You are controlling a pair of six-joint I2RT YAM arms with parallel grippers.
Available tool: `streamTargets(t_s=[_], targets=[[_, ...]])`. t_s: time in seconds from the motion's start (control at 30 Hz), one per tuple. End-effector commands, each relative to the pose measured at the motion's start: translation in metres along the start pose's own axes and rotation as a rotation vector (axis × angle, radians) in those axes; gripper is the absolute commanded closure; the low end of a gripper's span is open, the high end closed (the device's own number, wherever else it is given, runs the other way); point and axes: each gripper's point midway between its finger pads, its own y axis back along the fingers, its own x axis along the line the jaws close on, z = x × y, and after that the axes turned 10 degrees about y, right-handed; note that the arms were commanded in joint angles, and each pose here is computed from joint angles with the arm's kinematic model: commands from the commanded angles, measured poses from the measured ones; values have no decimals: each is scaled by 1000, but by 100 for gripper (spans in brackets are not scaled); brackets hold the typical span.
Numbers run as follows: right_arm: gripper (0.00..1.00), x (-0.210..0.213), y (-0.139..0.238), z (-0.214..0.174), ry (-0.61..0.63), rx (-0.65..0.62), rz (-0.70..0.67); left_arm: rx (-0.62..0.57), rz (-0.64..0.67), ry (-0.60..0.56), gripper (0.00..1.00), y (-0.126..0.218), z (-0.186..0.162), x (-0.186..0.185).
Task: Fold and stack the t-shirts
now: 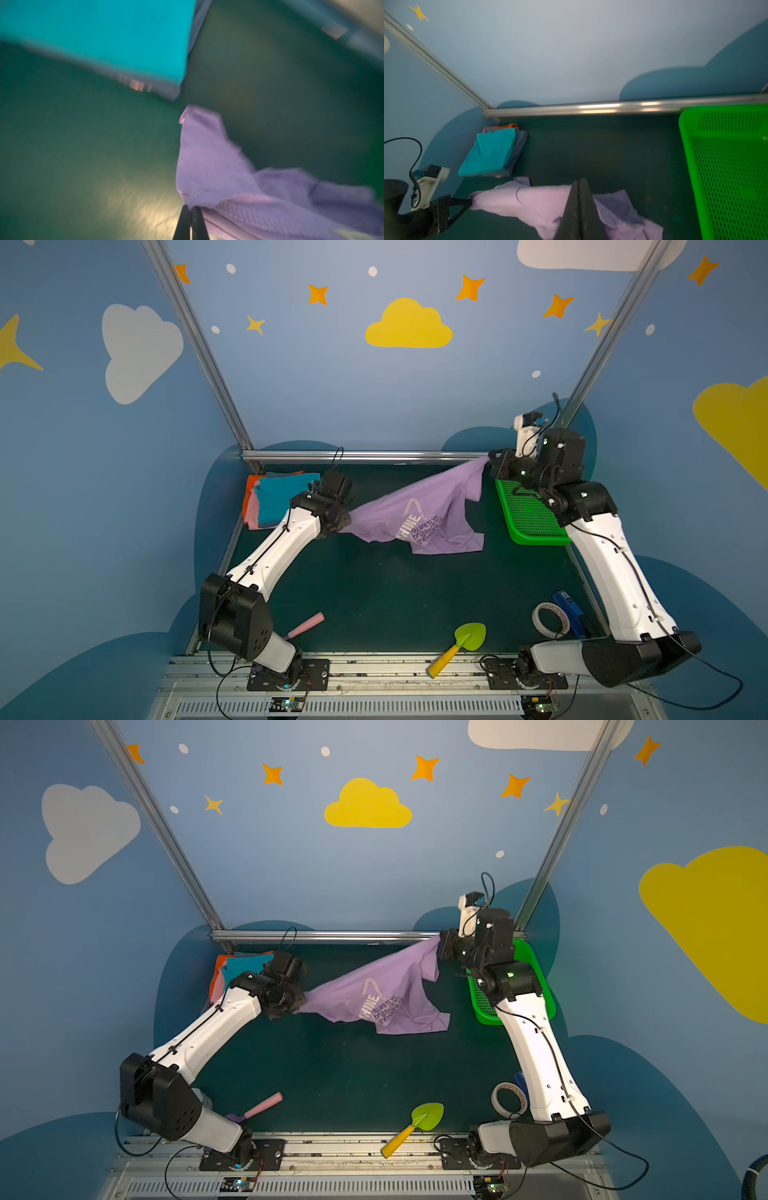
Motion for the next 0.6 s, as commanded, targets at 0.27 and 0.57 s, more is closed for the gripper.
streamTargets(t_s=[0.27,0.57], targets=[[100,5,-44,-147,-102,361,65,185,181,-192,77,-30,-84,1],[100,102,-16,-241,155,617,393,32,-100,-189,67,12,-23,-122]])
